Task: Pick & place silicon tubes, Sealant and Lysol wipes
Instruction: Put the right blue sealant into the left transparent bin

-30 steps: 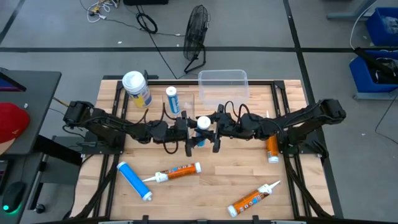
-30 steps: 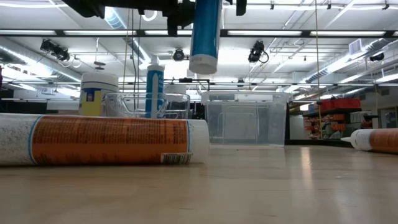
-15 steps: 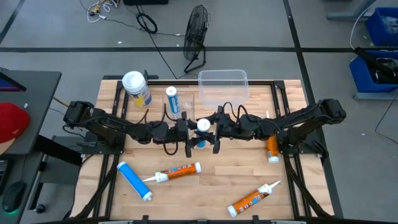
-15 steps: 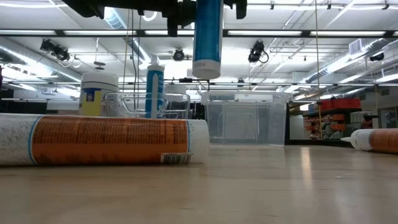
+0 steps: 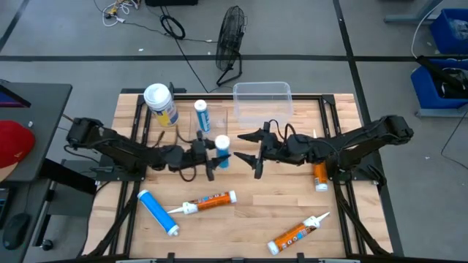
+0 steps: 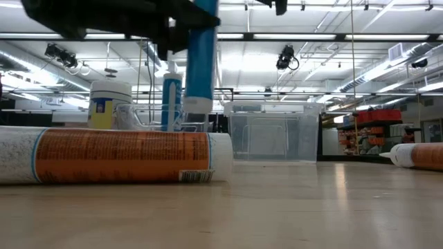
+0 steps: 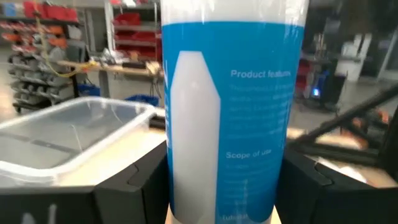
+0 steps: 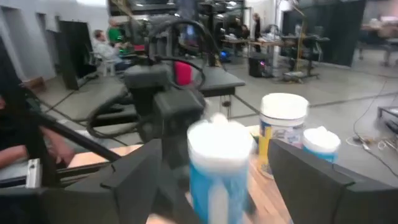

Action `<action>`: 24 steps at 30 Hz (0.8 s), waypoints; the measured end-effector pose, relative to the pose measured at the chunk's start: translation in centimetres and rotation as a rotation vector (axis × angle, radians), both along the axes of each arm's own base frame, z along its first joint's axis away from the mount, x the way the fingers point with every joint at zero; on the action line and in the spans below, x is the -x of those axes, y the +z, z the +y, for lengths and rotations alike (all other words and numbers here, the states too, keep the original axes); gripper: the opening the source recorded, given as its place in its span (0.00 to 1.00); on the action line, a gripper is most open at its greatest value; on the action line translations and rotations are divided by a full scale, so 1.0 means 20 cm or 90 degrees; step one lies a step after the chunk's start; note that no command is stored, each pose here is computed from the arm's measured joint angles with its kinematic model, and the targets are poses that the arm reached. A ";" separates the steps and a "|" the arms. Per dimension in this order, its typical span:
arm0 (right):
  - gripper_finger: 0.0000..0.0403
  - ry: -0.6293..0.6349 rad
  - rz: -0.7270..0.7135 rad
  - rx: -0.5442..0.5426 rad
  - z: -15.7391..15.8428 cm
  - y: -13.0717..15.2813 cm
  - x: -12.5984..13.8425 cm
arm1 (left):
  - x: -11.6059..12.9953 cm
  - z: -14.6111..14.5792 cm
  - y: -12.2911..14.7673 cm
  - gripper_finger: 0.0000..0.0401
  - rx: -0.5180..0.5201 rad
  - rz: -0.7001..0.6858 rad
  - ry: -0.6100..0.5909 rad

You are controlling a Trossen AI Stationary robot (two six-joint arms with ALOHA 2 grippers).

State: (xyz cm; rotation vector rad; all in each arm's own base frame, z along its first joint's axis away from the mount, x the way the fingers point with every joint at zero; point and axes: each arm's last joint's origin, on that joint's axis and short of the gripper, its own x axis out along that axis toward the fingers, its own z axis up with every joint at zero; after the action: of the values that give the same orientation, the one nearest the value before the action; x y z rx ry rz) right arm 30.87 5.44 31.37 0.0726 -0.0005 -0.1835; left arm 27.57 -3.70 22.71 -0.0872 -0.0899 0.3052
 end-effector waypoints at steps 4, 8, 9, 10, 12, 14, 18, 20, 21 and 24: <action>0.68 -0.019 0.043 -0.018 0.00 -0.03 0.01 | 0.11 0.02 0.05 0.55 -0.017 -0.032 0.008; 0.64 -0.022 0.065 -0.041 0.01 -0.06 0.01 | 0.18 0.03 0.13 0.55 -0.015 -0.075 -0.006; 0.63 -0.022 0.067 -0.044 0.00 -0.07 0.02 | 0.19 0.03 0.14 0.55 -0.021 -0.078 -0.009; 0.62 -0.023 0.068 -0.046 0.00 -0.07 0.02 | 0.20 0.03 0.15 0.55 -0.032 -0.072 -0.009; 0.60 -0.030 0.070 -0.054 0.00 -0.08 0.02 | 0.22 0.04 0.15 0.55 -0.050 -0.043 0.006; 0.57 -0.052 0.078 -0.058 0.00 -0.11 0.02 | 0.23 0.05 0.14 0.55 -0.068 -0.014 0.037; 0.49 -0.111 0.092 -0.064 0.00 -0.16 0.04 | 0.24 0.10 0.14 0.55 -0.093 0.022 0.111; 0.44 -0.139 0.095 -0.075 -0.01 -0.19 0.05 | 0.24 0.12 0.14 0.55 -0.104 0.028 0.136; 0.41 -0.152 0.097 -0.081 -0.01 -0.22 0.06 | 0.24 0.13 0.14 0.55 -0.107 0.030 0.146; 0.34 -0.166 0.101 -0.109 -0.02 -0.30 0.09 | 0.24 0.16 0.13 0.55 -0.117 0.051 0.175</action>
State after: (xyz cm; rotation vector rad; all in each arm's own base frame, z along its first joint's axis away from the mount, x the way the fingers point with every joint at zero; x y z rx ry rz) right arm 29.15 5.06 25.46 0.2284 0.1643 -0.4491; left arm 22.78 -0.54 25.29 0.1207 -0.0496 0.5729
